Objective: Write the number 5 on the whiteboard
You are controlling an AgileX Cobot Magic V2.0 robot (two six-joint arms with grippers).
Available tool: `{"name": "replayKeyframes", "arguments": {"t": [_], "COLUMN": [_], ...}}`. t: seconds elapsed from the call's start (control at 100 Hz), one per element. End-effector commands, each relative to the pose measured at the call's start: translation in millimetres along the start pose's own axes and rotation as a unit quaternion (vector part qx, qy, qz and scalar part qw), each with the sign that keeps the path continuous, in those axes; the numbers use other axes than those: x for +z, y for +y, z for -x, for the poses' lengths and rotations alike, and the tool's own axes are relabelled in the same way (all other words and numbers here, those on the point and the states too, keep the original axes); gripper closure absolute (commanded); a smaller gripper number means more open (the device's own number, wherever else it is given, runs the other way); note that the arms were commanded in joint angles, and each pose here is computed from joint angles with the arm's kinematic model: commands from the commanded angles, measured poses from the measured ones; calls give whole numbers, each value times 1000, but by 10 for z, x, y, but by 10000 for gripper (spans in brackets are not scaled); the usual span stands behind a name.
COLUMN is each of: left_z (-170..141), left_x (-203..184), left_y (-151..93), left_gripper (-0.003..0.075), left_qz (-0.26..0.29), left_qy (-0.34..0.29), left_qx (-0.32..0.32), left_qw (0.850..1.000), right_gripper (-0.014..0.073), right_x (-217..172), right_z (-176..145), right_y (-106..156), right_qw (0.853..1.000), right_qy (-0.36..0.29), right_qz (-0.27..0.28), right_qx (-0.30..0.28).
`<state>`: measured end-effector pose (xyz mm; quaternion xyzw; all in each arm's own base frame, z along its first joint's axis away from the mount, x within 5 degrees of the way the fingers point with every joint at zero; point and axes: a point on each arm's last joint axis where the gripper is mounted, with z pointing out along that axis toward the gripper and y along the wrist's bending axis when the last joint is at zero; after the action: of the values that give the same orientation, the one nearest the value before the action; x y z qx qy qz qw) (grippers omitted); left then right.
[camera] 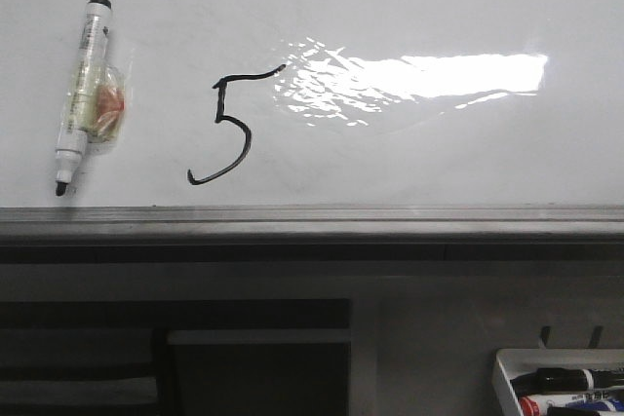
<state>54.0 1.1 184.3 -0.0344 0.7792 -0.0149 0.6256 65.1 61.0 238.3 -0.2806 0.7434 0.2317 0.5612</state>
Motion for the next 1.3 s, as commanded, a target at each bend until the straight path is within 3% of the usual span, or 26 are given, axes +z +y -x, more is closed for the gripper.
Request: {"name": "replayKeyframes", "arguments": {"t": [0.0, 0.95, 1.12, 1.29], "left_z": [-12, -7, -7, -7], "left_x": [-2, -4, -4, -4], "left_y": [2, 1, 1, 1], "left_gripper": [741, 741, 741, 741], "left_qz": [-1, -1, -1, -1], "left_qy": [-25, -26, -26, -26], "left_qx": [-9, -9, -9, -9], "left_qw": [1000, 1000, 1000, 1000], "right_gripper": [656, 656, 656, 656], "right_x": [-16, -17, -21, -34], "right_z": [148, 157, 197, 244], "right_y": [-3, -3, -7, -83], "right_qw": [999, 999, 996, 993], "right_qy": [-47, -52, -74, -98], "right_qz": [-3, -3, -8, -50], "right_qx": [-10, -10, -42, -35]}}
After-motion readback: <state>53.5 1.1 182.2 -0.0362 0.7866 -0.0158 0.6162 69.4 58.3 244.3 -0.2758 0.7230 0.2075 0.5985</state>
